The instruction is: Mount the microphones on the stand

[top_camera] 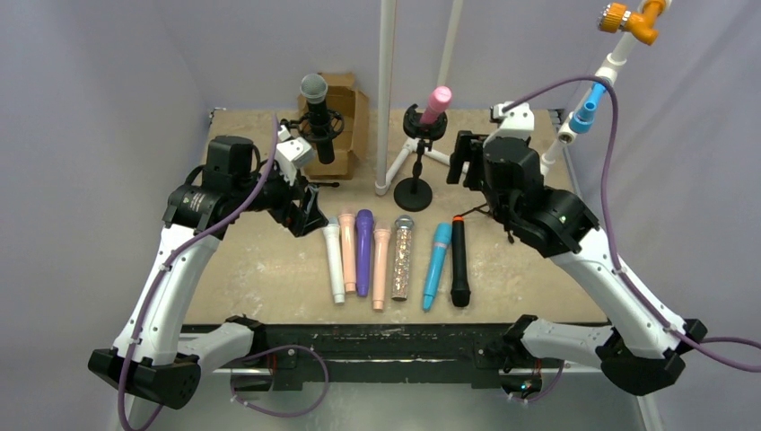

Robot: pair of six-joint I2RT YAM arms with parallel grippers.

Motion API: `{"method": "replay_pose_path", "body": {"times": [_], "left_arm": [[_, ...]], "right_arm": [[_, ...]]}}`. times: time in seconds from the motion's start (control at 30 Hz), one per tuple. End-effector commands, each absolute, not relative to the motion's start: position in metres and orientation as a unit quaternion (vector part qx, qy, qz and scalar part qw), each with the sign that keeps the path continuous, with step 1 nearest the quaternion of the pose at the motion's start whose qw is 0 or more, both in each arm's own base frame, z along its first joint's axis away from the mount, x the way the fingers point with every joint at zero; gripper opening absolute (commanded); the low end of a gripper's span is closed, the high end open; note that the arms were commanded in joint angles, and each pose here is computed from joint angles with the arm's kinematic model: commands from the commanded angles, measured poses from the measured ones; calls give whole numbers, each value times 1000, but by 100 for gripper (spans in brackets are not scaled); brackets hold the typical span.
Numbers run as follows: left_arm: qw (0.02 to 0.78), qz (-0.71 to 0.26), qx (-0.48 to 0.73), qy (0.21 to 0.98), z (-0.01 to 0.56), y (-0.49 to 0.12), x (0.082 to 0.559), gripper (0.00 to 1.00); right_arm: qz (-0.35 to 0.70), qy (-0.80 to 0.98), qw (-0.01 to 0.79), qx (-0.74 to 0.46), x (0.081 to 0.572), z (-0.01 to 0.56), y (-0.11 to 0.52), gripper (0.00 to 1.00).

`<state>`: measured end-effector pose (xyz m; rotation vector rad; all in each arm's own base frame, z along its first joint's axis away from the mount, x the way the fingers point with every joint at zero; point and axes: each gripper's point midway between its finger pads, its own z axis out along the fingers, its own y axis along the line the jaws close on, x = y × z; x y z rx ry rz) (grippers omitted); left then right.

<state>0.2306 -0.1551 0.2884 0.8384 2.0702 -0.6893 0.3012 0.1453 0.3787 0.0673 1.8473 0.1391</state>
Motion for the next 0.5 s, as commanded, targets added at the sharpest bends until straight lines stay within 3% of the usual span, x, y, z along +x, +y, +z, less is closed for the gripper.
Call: {"method": "replay_pose_path", "body": {"times": [0.0,0.47], "left_arm": [[394,-273,338,810,295,-154,228,100],[391,-272,339,811,294,-153,223,100]], "right_arm": [[-10,830,553,66,272,344,109,76],[-71,834,539,91,270,337,90,65]]}}
